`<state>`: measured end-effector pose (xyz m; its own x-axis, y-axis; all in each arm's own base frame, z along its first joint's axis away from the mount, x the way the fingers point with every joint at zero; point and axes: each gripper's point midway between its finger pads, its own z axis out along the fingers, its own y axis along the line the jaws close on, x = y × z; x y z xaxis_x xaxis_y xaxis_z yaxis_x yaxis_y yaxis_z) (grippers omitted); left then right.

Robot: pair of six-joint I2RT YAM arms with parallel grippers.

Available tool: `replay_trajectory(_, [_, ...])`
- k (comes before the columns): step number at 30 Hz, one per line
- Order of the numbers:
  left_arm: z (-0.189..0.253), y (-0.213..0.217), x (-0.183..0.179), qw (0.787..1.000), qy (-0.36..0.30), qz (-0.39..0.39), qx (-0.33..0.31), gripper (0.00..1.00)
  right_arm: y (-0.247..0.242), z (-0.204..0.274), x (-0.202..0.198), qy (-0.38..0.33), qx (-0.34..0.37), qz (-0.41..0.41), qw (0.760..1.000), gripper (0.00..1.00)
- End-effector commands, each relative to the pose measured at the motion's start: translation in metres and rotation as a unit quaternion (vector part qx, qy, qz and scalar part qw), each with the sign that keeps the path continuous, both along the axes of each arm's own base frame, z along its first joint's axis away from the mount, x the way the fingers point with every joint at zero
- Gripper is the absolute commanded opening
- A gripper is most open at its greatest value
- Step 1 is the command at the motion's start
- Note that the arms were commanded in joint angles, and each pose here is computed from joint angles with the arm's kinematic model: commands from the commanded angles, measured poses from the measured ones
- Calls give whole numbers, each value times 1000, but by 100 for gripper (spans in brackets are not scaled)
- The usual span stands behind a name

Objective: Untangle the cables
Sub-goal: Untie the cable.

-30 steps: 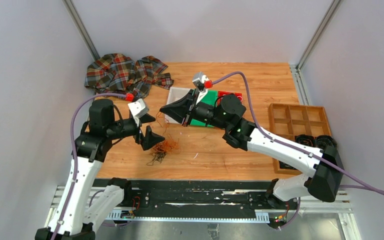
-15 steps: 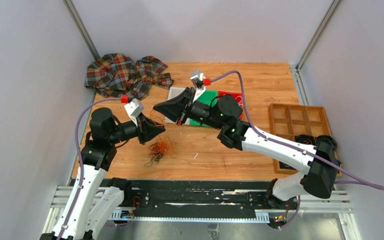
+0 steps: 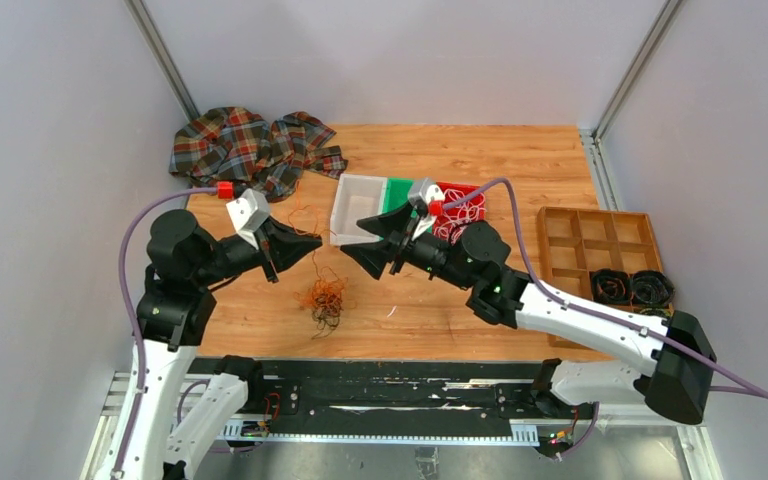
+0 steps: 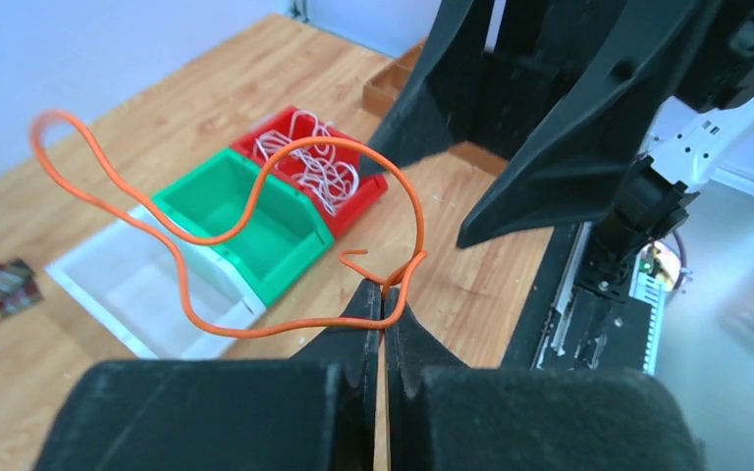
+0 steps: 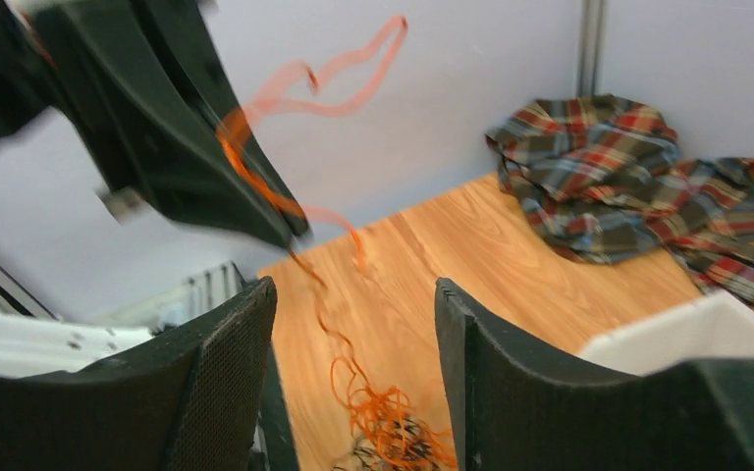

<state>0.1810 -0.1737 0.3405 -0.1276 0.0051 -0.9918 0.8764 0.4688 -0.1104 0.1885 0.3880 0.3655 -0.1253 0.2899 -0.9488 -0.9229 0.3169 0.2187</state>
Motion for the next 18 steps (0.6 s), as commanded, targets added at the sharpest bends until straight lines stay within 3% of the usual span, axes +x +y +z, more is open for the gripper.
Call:
replay_trajectory(1, [25,4,-8,999,-51,-1,17,1,-14,-29,3,-58,-51,-24,997,61])
replay_trajectory(11, [45,8,-12,996,-82,6,32,1,38,-97,-6,-41,-99,61,992,67])
replay_trajectory(15, [55,10,-13,995,-95,9,34,0,52,-106,-3,-37,-96,65,993,62])
replay_trajectory(18, [62,10,-15,994,-103,11,33,1,59,-117,-1,-26,-104,67,992,51])
